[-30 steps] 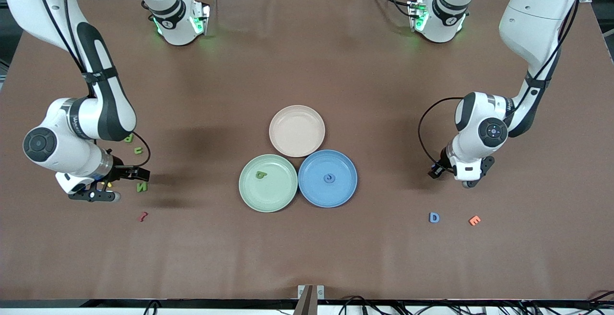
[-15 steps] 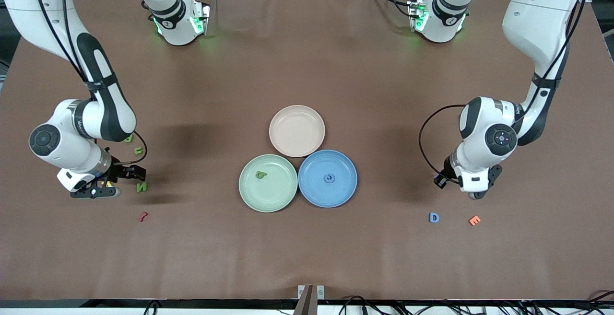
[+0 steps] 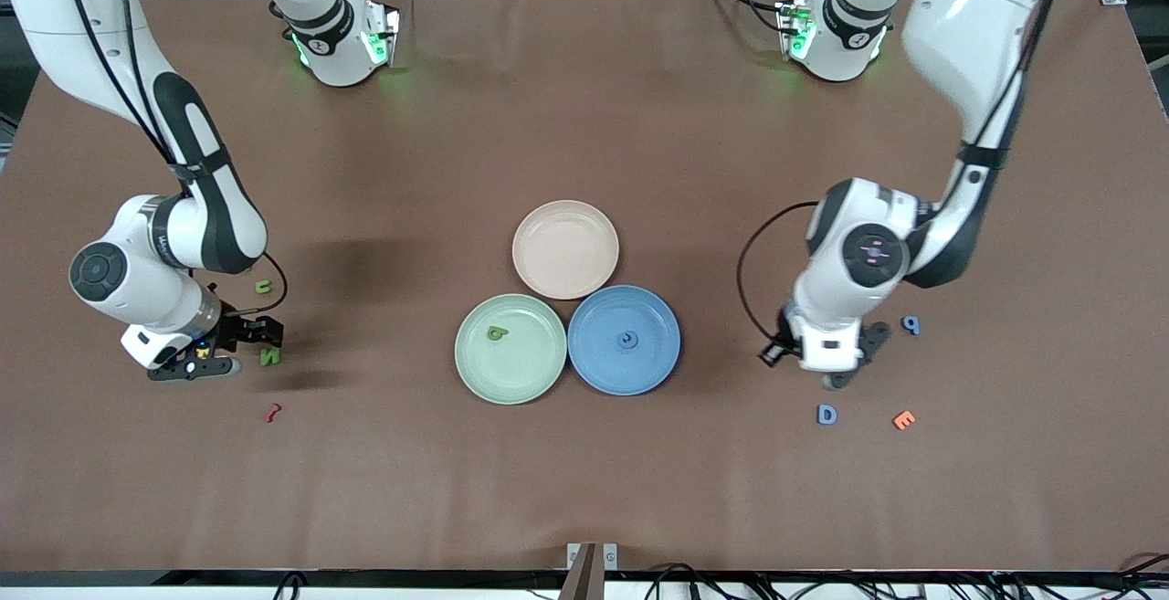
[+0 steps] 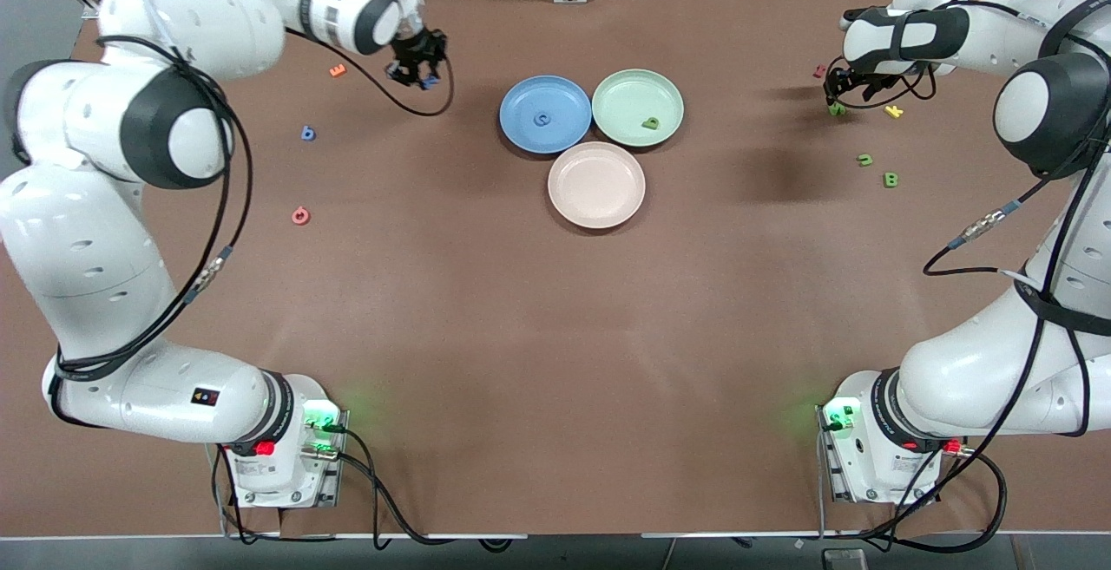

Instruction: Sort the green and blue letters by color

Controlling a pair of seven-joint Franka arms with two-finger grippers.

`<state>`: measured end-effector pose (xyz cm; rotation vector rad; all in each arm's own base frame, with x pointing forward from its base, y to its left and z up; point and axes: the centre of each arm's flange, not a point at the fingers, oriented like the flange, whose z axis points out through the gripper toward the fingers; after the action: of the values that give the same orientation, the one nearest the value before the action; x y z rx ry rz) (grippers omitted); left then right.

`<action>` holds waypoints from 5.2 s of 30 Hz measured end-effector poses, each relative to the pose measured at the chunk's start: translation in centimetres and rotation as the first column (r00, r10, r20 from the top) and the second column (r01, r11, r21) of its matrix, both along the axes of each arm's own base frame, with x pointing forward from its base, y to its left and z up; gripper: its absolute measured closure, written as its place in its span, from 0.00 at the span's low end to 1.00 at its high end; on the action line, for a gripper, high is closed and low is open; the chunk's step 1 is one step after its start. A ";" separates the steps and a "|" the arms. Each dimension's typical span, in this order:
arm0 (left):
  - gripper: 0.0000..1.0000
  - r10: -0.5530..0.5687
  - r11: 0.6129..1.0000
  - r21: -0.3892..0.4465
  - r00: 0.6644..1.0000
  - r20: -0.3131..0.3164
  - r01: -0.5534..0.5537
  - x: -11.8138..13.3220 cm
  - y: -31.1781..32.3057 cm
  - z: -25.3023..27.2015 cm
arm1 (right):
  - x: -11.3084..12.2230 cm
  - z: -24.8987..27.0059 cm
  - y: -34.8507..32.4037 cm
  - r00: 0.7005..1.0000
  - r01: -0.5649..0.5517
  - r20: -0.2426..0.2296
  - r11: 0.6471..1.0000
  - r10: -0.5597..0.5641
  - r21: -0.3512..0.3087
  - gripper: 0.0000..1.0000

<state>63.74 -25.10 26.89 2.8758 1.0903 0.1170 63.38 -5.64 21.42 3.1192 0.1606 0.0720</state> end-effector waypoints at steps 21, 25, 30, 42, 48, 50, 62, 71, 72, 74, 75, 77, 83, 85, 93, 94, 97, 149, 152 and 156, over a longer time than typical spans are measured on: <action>0.64 -0.059 0.989 -0.124 0.990 0.132 0.075 -3.9 -15.5 -3.1 | 0.6 -1.5 -0.1 1.000 -0.003 -0.002 1.000 0.003 -0.002 0.28; 0.64 -0.060 0.986 -0.146 0.984 0.168 0.085 -3.9 -16.0 -3.9 | 0.7 -1.6 -0.1 1.000 -0.002 -0.003 1.000 0.002 -0.002 0.30; 0.64 -0.060 0.984 -0.152 0.982 0.178 0.088 -3.8 -16.3 -4.3 | 0.7 -2.1 -0.1 1.000 -0.002 -0.003 1.000 0.002 -0.002 0.30; 0.19 -0.152 0.984 -0.057 0.960 0.234 0.170 -3.9 -16.6 -4.3 | 0.6 -3.0 -0.2 1.000 -0.002 -0.009 1.000 0.002 -0.003 0.31; 0.00 -0.150 0.986 -0.036 0.963 0.224 0.162 -3.6 -15.8 -4.6 | 0.6 -3.1 -0.2 1.000 -0.002 -0.006 1.000 0.002 -0.003 0.35; 0.00 -0.144 0.988 -0.026 0.965 0.218 0.153 -3.3 -15.2 -4.7 | 0.6 -3.1 -0.2 1.000 -0.002 -0.007 1.000 0.002 -0.003 0.35; 0.00 -0.132 0.990 0.061 0.977 0.170 0.123 1.9 -5.8 -4.0 | 0.6 -3.6 -0.2 1.000 -0.002 -0.008 1.000 0.002 -0.003 0.38; 0.00 -0.129 0.986 0.120 0.986 0.108 0.116 5.0 3.4 -3.7 | 0.7 -3.5 -0.2 1.000 -0.002 -0.005 1.000 0.002 -0.003 0.42; 0.00 -0.129 0.986 0.124 0.986 0.105 0.115 5.3 4.4 -3.7 | 0.8 -3.5 -0.2 1.000 -0.002 -0.005 1.000 0.002 -0.004 0.42; 0.00 -0.122 0.986 0.128 0.988 0.100 0.109 5.9 6.6 -3.7 | 0.8 -3.5 -0.2 1.000 -0.002 -0.005 1.000 0.002 -0.004 0.43; 0.00 -0.118 0.986 0.130 0.988 0.098 0.104 6.1 7.4 -3.8 | 0.8 -3.5 -0.2 1.000 -0.002 -0.005 1.000 0.002 -0.004 0.43; 0.00 -0.107 0.987 0.130 0.990 0.093 0.095 6.5 9.3 -3.8 | 0.8 -3.5 -0.2 1.000 -0.002 -0.005 1.000 0.002 -0.004 0.44; 0.00 -0.100 0.991 0.094 0.992 0.081 0.092 7.3 12.9 -3.7 | 0.8 -3.6 -0.2 1.000 -0.002 -0.001 1.000 0.002 -0.004 0.46; 0.00 -0.102 0.992 0.086 0.992 0.081 0.095 7.5 13.6 -3.6 | 0.8 -3.7 -0.2 1.000 -0.002 0.004 1.000 0.002 -0.005 0.46; 0.00 -0.096 0.994 0.061 0.995 0.039 0.093 7.5 15.1 -3.8 | 1.0 -3.8 -0.1 1.000 -0.003 0.013 1.000 0.003 -0.004 0.62; 0.00 -0.107 0.992 0.062 0.994 0.019 0.106 7.3 15.1 -4.0 | 1.0 -3.8 -0.1 1.000 -0.003 0.014 1.000 0.003 -0.004 0.67; 0.00 -0.144 0.988 0.052 0.989 -0.037 0.145 6.7 15.0 -4.6 | 1.0 -3.8 -0.1 1.000 -0.003 0.014 1.000 0.003 -0.004 0.67; 0.00 -0.638 0.769 0.057 0.770 -0.001 0.637 9.0 14.2 -9.7 | -0.6 5.6 36.6 0.862 0.508 -0.062 0.855 -0.504 0.105 0.67; 0.00 -0.638 0.769 0.058 0.770 0.000 0.637 9.0 14.2 -9.8 | -1.5 5.0 38.8 0.842 0.540 -0.068 0.835 -0.536 0.102 0.67; 0.00 -0.638 0.769 0.059 0.770 0.002 0.636 9.1 14.2 -9.7 | -2.1 4.2 41.4 0.819 0.574 -0.071 0.812 -0.570 0.106 0.67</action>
<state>72.85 -10.86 17.20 3.0958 0.0474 0.1401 61.25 35.72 25.63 3.1301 -0.8172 0.0149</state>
